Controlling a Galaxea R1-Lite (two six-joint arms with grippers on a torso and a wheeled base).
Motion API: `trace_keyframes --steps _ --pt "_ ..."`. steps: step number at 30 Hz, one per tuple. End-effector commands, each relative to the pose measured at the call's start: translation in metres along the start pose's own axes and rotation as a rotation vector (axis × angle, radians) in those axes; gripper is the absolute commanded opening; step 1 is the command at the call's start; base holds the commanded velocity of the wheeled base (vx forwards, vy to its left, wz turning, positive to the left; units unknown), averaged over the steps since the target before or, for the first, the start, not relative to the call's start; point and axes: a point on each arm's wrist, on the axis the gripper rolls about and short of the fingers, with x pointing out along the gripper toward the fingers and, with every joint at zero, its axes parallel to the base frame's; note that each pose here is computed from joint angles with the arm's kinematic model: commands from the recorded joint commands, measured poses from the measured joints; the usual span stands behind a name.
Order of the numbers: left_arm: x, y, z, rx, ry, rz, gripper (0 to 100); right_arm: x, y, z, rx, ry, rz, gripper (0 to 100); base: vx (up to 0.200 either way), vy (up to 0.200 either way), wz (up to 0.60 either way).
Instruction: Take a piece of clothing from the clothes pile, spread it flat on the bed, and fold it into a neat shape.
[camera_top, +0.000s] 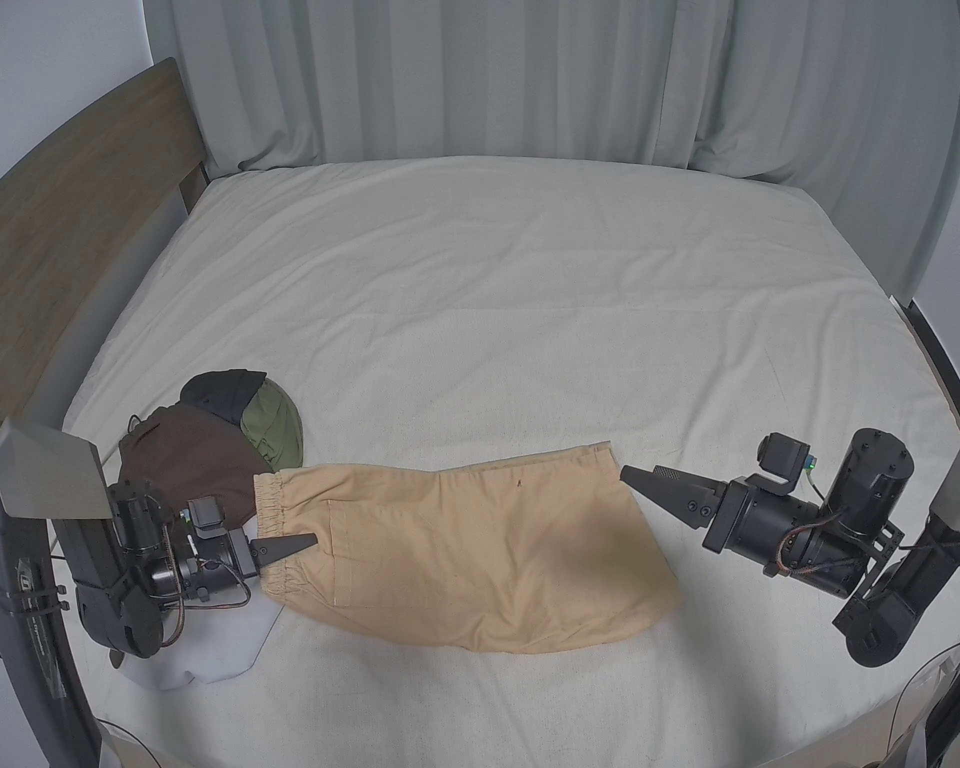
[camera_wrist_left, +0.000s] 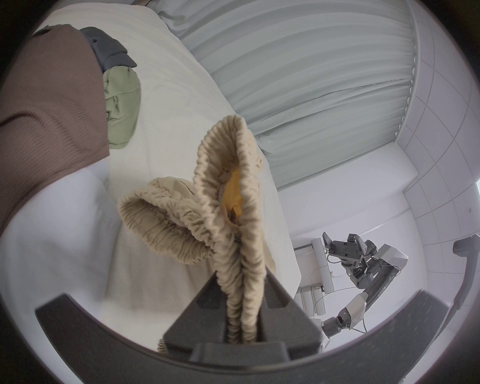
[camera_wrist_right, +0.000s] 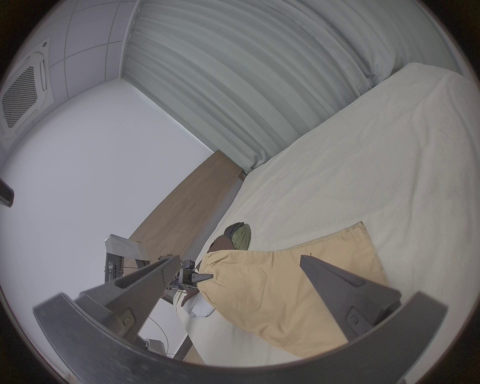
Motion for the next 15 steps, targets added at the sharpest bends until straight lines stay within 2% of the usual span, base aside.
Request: trace_keyframes --steps 1,10,15 --pt "0.003 -0.009 0.002 0.021 0.002 -0.020 0 0.000 0.000 0.000 0.000 0.001 0.001 100 0.000 0.000 0.00" --pt "0.009 -0.018 0.003 0.043 0.011 -0.041 0 0.000 0.000 0.001 -0.001 -0.004 0.000 100 0.000 0.000 0.00" --pt "0.018 -0.024 -0.001 0.061 -0.006 -0.010 0 0.000 0.000 0.000 -0.002 -0.001 0.001 100 0.000 0.000 0.00"
